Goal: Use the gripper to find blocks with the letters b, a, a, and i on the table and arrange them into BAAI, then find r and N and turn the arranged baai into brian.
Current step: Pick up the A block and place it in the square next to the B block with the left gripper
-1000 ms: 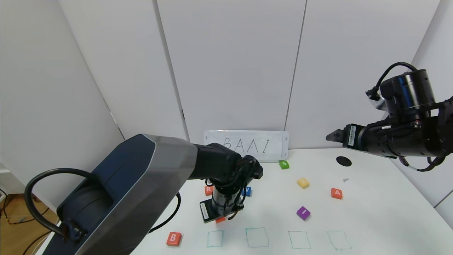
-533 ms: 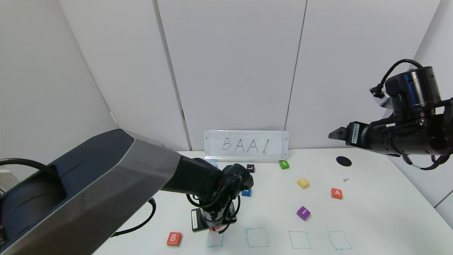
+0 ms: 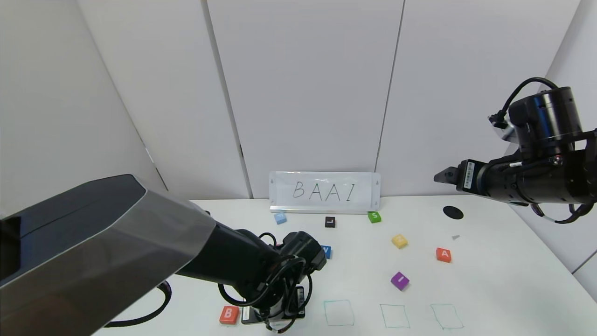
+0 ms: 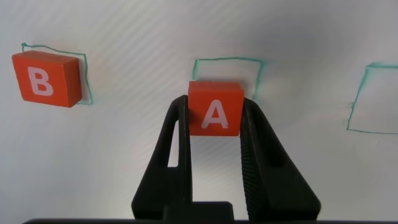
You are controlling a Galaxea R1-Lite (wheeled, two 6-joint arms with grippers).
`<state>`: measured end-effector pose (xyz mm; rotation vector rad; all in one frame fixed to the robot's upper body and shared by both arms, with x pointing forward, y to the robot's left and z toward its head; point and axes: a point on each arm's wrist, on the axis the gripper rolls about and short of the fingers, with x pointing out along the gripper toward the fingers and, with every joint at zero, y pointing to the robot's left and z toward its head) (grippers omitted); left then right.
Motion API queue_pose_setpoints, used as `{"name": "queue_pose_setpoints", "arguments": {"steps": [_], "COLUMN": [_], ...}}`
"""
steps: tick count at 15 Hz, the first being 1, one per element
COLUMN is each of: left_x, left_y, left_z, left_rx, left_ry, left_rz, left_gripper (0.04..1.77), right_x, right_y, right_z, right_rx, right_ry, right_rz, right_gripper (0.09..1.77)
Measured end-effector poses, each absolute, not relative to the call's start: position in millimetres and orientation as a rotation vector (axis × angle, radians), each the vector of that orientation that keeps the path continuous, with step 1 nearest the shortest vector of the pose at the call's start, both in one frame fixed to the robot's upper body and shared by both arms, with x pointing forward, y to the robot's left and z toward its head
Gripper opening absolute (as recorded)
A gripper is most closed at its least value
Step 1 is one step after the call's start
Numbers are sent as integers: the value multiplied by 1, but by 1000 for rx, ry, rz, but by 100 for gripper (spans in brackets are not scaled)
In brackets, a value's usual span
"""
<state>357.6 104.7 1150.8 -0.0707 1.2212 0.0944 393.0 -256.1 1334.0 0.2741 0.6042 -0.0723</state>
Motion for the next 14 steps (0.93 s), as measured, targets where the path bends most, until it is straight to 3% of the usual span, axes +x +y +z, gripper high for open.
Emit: {"name": "queue_pose_setpoints", "arguments": {"steps": [14], "left_x": [358], "left_y": [99], "left_z": [1143], "left_rx": [-58], "left_ry": [1232], "left_rz": [88], "left_gripper": [51], "right_x": [393], "right_y": [-256], "right_z": [1333], "right_rx": [273], "right_ry": [608], "right_rz": [-73], "right_gripper": [171]}}
